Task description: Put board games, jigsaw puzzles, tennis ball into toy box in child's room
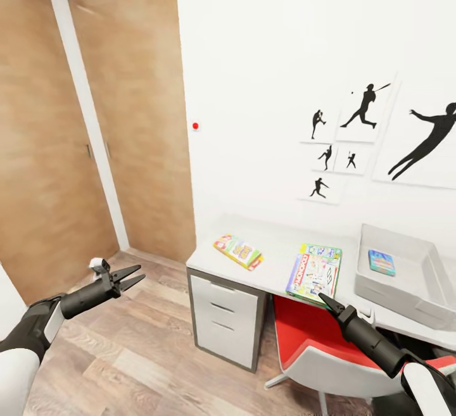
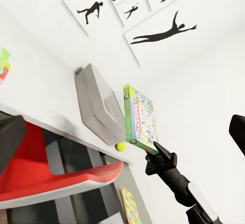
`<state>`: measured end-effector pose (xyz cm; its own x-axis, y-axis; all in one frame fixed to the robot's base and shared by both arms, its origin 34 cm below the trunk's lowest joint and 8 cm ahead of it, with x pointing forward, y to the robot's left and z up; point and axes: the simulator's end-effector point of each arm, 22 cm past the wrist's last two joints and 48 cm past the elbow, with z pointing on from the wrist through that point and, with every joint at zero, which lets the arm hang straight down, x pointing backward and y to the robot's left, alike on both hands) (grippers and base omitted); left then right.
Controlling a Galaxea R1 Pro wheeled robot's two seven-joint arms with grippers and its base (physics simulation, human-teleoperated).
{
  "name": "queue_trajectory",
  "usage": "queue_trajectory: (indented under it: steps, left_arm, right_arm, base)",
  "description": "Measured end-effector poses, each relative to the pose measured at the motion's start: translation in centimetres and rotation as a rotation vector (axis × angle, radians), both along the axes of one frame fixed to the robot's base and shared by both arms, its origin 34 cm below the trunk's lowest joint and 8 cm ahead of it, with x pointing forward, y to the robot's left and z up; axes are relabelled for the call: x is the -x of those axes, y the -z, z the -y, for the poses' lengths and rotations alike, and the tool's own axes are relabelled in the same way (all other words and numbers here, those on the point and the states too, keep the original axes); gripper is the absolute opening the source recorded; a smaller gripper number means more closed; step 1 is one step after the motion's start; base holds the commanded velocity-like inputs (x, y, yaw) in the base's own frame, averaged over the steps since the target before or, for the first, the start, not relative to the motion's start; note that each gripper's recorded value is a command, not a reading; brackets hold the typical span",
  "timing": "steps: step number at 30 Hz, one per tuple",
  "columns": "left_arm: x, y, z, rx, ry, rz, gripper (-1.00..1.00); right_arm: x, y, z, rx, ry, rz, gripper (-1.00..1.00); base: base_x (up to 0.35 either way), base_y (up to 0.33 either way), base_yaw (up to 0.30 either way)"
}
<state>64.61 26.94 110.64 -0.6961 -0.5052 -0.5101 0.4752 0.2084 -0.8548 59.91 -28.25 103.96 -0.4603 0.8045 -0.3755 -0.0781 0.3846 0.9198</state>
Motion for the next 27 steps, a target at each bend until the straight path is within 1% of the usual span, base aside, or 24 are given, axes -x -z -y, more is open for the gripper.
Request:
queue_trajectory:
  steps: [5, 12, 27]
  left_arm:
    - [0.0, 0.2, 0.0, 0.001, 0.0, -0.003, 1.0]
    - [-0.1, 0.5, 0.0, 0.0, 0.0, -0.009, 1.0]
    - [-0.2, 1.0, 0.0, 0.0, 0.0, -0.02, 1.0]
  right_arm:
    - [0.0, 0.2, 0.0, 0.001, 0.0, -0.004, -1.0]
    - [0.0, 0.4, 0.0, -0.002, 0.0, -0.008, -1.0]
    - [-0.1, 1.0, -0.1, -0.002, -0.001, -0.019, -1.0]
  base:
    - [0.007, 0.004, -0.246]
    - [0.0, 0.067, -0.232]
    - [0.0, 0.003, -0.207]
